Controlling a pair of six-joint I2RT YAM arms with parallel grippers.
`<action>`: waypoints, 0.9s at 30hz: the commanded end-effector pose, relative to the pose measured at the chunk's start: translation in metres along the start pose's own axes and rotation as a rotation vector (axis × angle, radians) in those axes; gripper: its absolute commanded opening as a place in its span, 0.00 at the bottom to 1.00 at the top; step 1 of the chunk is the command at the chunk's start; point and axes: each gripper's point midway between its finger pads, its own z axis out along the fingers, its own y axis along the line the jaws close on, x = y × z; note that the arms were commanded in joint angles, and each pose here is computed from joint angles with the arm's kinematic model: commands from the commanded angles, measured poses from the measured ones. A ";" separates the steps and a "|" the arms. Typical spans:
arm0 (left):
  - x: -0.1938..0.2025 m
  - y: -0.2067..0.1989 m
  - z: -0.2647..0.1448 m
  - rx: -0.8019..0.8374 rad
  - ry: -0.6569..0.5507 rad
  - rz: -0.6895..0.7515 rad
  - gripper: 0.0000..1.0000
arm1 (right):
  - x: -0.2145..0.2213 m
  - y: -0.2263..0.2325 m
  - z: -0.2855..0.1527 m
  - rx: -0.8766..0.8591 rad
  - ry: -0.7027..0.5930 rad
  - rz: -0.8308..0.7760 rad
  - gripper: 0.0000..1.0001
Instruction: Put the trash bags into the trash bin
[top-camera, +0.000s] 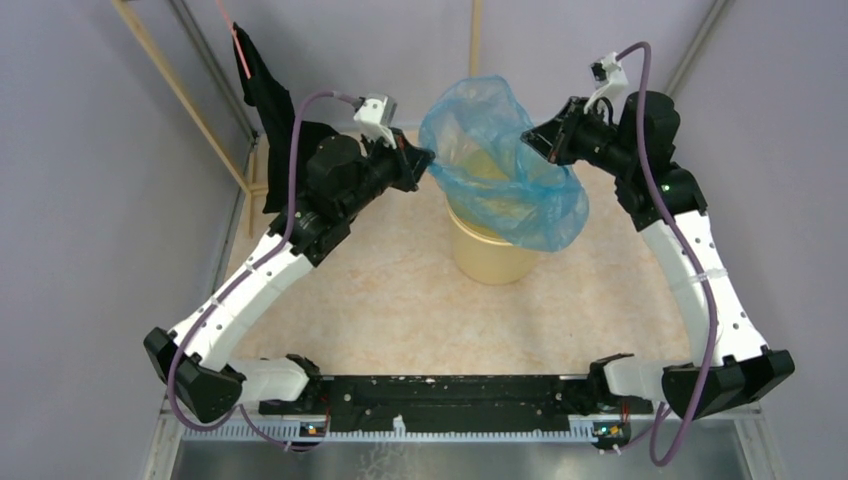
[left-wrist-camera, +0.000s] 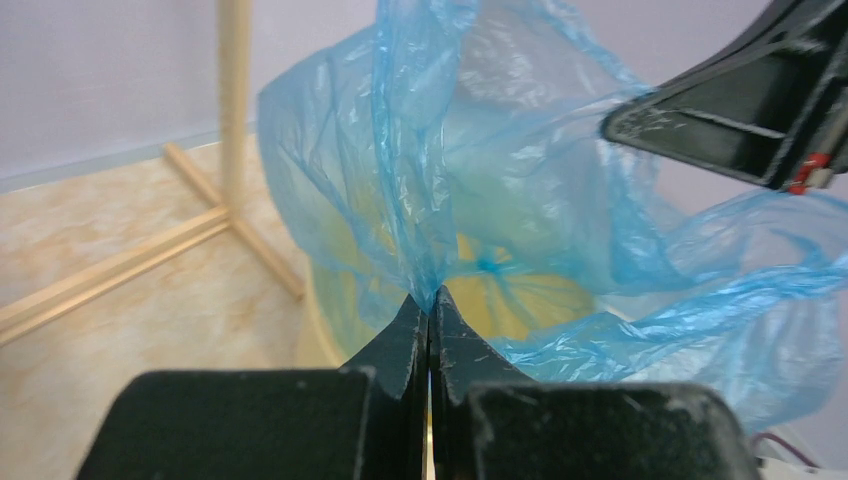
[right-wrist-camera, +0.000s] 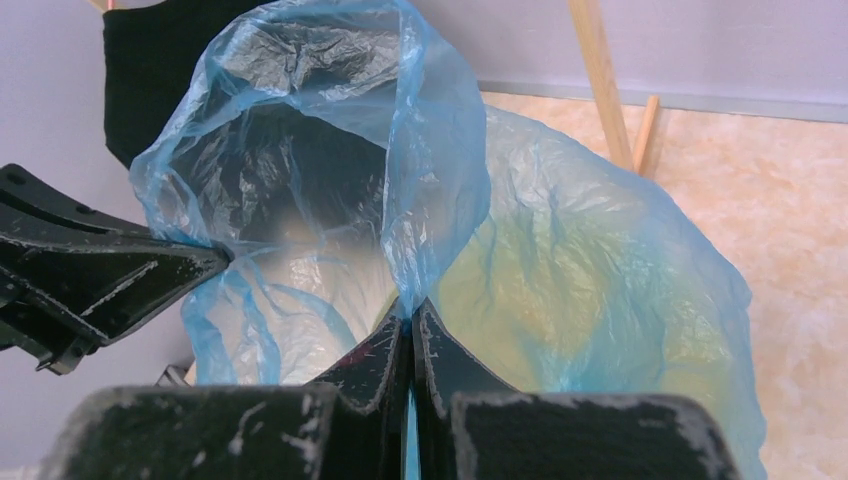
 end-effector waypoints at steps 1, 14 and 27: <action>-0.021 0.021 -0.023 -0.108 -0.061 0.059 0.00 | -0.029 0.031 -0.018 -0.080 -0.054 -0.034 0.12; -0.020 0.041 -0.042 -0.175 -0.091 0.078 0.00 | 0.002 -0.003 -0.153 0.334 -0.093 -0.165 0.99; -0.023 0.035 -0.041 -0.146 -0.100 0.070 0.00 | 0.053 -0.015 -0.129 0.269 -0.022 -0.045 0.69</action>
